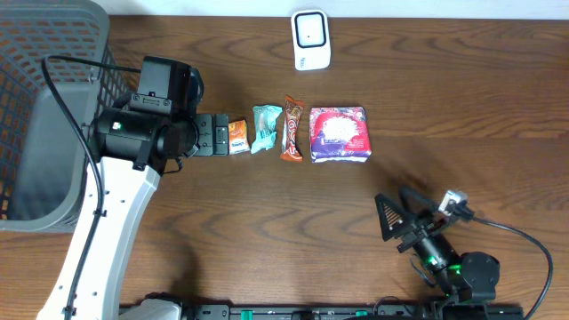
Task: Scan the item barcode
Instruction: 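Raise the right gripper and reach toward the purple-red package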
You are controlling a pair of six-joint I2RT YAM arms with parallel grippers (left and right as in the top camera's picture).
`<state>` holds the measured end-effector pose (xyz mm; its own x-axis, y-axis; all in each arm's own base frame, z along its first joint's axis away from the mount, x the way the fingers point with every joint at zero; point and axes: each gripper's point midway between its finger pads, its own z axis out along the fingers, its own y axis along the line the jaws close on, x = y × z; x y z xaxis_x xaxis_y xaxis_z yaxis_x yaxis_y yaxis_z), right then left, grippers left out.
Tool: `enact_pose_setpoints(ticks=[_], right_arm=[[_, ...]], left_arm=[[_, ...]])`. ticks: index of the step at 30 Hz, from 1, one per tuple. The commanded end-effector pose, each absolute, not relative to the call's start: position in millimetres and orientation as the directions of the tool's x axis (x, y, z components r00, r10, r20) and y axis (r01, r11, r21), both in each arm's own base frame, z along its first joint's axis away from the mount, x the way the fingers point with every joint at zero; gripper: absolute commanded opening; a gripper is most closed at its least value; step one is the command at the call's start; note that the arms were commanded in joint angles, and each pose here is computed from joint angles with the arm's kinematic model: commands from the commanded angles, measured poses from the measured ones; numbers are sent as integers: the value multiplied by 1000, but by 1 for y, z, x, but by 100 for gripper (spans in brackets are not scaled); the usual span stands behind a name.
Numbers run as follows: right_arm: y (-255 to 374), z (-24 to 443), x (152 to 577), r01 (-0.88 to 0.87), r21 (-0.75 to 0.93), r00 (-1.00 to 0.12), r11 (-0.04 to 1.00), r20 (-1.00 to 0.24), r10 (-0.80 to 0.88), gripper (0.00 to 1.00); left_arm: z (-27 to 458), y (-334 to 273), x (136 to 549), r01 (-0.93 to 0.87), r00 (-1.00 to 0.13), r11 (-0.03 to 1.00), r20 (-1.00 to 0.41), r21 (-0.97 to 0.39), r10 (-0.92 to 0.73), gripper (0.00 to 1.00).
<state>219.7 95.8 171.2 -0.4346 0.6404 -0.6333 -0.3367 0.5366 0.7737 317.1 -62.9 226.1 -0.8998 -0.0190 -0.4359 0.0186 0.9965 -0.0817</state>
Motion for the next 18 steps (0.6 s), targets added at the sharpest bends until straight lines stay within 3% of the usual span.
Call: enact_pose_setpoints(ticks=[1,7,12,15,18], right_arm=[[109,191,209,-321,895,-546,309,-442,712,99],[110,285,179,-688,664,-301,292,-628,718,99],[95,326,172,-720,602,-160,344,-628,762,99],[94,347,168,-731,519,-66,442,-699,712,99],[104,350,173,-702,461,-74,543,-805,588,99]], left_arm=[[226,-61,315,13,-901,997,-434,-71,-20,98],[226,-61,315,13,-900,997,-434,-71,-20,98],[226,-61,315,13,-900,997,-434,-72,-20,98],[226,-61,315,13,-901,997,-434,-71,-20,98],[226,-61,315,13,-900,997,-434,-71,-20,98]])
